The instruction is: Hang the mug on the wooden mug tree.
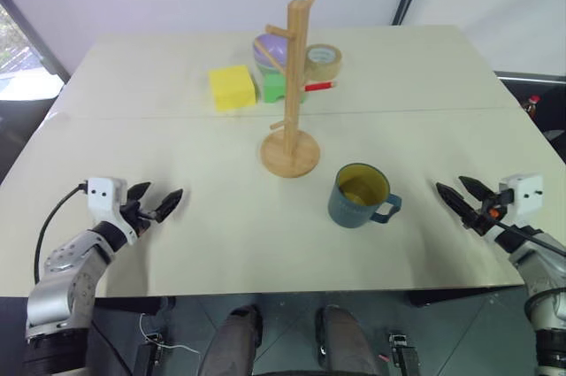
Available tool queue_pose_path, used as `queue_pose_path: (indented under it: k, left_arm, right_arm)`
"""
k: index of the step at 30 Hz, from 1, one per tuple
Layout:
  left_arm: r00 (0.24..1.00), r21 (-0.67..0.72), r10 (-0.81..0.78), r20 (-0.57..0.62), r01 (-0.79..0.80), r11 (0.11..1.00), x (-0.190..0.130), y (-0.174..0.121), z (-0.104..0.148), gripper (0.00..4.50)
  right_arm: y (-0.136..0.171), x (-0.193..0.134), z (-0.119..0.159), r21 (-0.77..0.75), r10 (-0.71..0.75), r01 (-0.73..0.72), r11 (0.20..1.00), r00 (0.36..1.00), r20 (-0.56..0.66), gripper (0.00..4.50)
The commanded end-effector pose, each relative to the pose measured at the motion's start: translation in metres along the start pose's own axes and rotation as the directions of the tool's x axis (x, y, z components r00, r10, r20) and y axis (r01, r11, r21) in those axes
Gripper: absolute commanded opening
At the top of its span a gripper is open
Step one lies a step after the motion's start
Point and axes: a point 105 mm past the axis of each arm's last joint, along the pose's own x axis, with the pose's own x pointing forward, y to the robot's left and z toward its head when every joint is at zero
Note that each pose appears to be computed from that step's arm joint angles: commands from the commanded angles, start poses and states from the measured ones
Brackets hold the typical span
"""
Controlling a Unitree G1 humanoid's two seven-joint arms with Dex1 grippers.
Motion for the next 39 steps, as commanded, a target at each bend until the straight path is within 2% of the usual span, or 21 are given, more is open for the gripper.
queue_pose_path:
  k: [1, 6, 13, 18, 26, 31, 35, 39]
  left_arm:
    - [0.999, 0.031, 0.002, 0.032, -0.003, 1.000, 0.001, 0.000, 0.009, 4.50]
    - [0.999, 0.009, -0.007, 0.049, 0.007, 1.000, 0.003, -0.002, 0.012, 4.50]
    - [0.985, 0.063, -0.147, 0.091, 0.141, 0.988, 0.020, -0.033, 0.023, 4.50]
    - [0.925, 0.143, -0.356, 0.137, 0.337, 0.931, 0.031, -0.076, 0.035, 4.50]
    - [0.794, 0.194, -0.604, 0.063, 0.584, 0.788, 0.035, -0.114, 0.038, 4.50]
    - [0.751, 0.220, -0.659, 0.046, 0.636, 0.740, 0.037, -0.128, 0.039, 4.50]
    - [0.721, 0.240, -0.690, 0.066, 0.659, 0.713, 0.038, -0.140, 0.042, 4.50]
    - [0.672, 0.250, -0.737, 0.078, 0.702, 0.667, 0.032, -0.152, 0.045, 4.50]
  right_arm:
    - [0.001, 0.001, 0.015, -0.026, 0.001, 0.000, 1.000, 0.999, 0.048, 2.79]
    - [-0.002, -0.001, 0.016, -0.041, -0.020, 0.023, 0.999, 0.998, 0.054, 2.79]
    - [-0.008, -0.010, 0.032, -0.084, -0.139, 0.151, 0.985, 0.981, 0.133, 2.79]
    - [0.025, -0.026, 0.025, -0.039, -0.119, 0.125, 0.991, 0.984, 0.133, 2.79]
    - [0.061, -0.050, 0.017, 0.015, -0.022, 0.021, 1.000, 0.994, 0.104, 2.79]
    - [0.099, -0.057, 0.010, 0.039, 0.043, -0.047, 0.998, 0.995, 0.090, 2.79]
    - [0.123, -0.054, -0.003, 0.014, 0.026, -0.027, 1.000, 0.997, 0.077, 2.79]
    - [0.132, -0.046, -0.013, -0.011, -0.030, 0.031, 0.999, 0.996, 0.081, 2.79]
